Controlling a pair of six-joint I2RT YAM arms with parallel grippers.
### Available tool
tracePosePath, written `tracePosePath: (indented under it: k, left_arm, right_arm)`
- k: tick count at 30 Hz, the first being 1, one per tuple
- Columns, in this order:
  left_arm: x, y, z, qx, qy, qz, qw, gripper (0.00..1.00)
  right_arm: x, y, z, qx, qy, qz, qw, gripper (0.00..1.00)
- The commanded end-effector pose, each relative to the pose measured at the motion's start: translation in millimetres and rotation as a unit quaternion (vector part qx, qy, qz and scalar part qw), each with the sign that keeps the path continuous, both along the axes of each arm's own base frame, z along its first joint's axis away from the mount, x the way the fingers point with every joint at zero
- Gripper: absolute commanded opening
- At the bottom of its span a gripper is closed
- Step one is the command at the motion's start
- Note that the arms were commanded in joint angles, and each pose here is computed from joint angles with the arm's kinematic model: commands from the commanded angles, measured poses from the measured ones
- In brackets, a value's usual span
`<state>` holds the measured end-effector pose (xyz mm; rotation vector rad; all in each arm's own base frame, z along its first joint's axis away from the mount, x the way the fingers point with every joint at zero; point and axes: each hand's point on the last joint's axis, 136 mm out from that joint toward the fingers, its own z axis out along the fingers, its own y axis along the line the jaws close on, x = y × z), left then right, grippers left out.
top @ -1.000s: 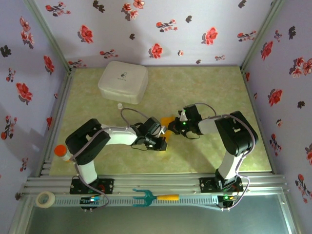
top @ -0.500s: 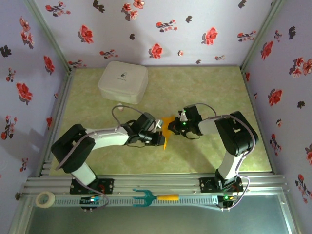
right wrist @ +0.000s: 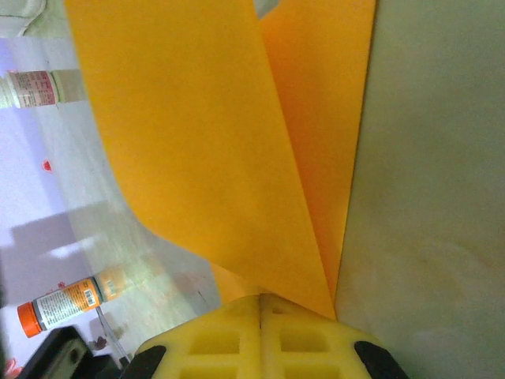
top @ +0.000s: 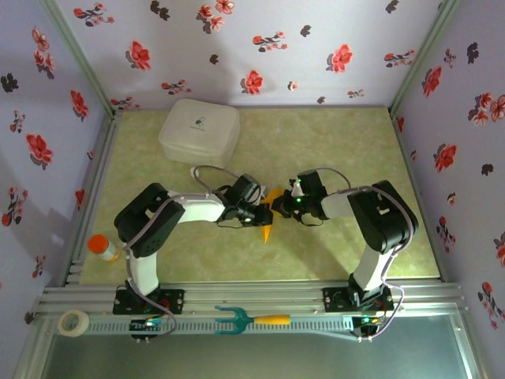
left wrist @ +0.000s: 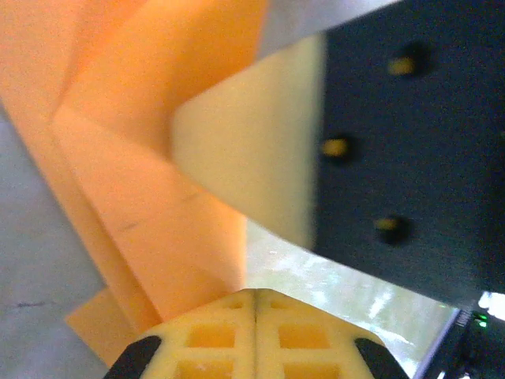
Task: Fold a paper plane with a square sheet of paper (pick it up from the middle)
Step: Fold the wing for the fifth time at the center of the table.
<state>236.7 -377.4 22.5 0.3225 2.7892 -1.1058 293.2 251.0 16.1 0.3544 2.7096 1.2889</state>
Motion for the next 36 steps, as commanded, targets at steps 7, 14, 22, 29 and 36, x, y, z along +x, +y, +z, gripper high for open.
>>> tracePosePath:
  k: [7,14,22,29,36]
  left_arm:
    - [-25.3,41.8,-52.5,0.084,0.052,0.012,0.995,0.0]
    - [-56.3,56.7,-63.6,0.068,0.072,-0.028,0.995,0.0]
    - [-54.9,51.8,-56.1,0.052,0.065,-0.039,0.996,0.0]
    - [-52.5,48.7,-50.8,0.043,0.061,-0.042,0.996,0.0]
    - [-55.0,52.4,-53.7,0.05,0.066,-0.042,0.996,0.0]
  right_arm:
    - [-21.8,-23.0,-25.3,-0.06,0.05,-0.025,0.997,0.04]
    - [-10.2,-23.6,24.3,-0.047,-0.022,-0.017,0.998,0.07]
    - [-21.1,2.3,42.9,0.002,-0.047,0.037,0.998,0.04]
    - [-22.2,15.0,23.0,0.0,-0.03,0.057,0.998,0.03]
    - [-8.8,-8.1,-6.2,-0.066,-0.016,0.043,0.997,0.02]
